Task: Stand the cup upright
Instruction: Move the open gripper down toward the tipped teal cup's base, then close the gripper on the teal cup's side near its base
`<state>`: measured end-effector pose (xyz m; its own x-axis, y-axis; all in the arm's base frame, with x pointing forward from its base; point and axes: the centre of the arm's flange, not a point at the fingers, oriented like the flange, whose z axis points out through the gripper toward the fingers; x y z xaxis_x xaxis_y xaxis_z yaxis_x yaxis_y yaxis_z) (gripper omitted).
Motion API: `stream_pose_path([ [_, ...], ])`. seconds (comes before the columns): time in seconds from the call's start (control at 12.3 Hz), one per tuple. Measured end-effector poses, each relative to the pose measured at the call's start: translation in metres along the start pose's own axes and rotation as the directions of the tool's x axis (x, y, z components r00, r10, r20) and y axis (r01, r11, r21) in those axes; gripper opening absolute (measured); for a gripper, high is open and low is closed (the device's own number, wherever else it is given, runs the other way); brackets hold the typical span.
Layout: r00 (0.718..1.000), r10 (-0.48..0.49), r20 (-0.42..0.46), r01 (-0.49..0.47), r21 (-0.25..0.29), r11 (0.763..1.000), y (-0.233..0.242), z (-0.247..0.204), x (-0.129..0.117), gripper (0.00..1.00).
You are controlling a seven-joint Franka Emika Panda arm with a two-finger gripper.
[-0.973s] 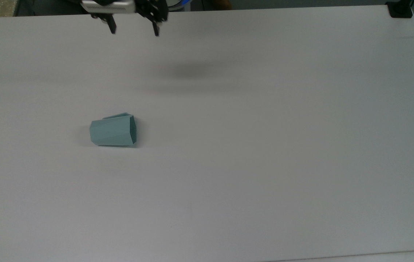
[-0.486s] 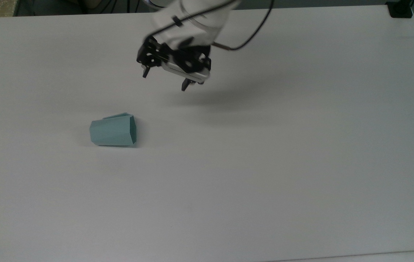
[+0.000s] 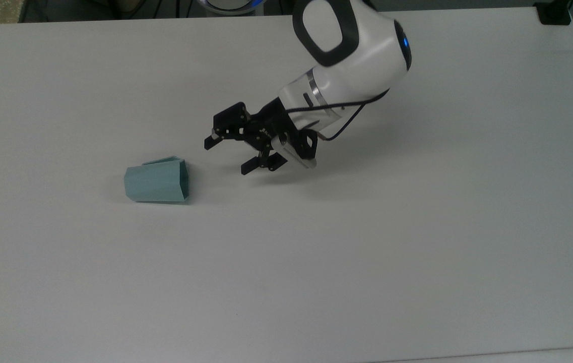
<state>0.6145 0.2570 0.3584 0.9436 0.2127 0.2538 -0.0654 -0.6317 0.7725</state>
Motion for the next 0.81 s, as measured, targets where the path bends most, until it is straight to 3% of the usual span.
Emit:
stream_pose_path([
  [0.41, 0.997, -0.082, -0.011, 0.08, -0.105, 0.991, -0.024, 0.042, -0.007, 1.0],
  [0.81, 0.996, -0.084, 0.043, 0.09, -0.159, 0.983, -0.008, 0.098, -0.009, 0.98],
])
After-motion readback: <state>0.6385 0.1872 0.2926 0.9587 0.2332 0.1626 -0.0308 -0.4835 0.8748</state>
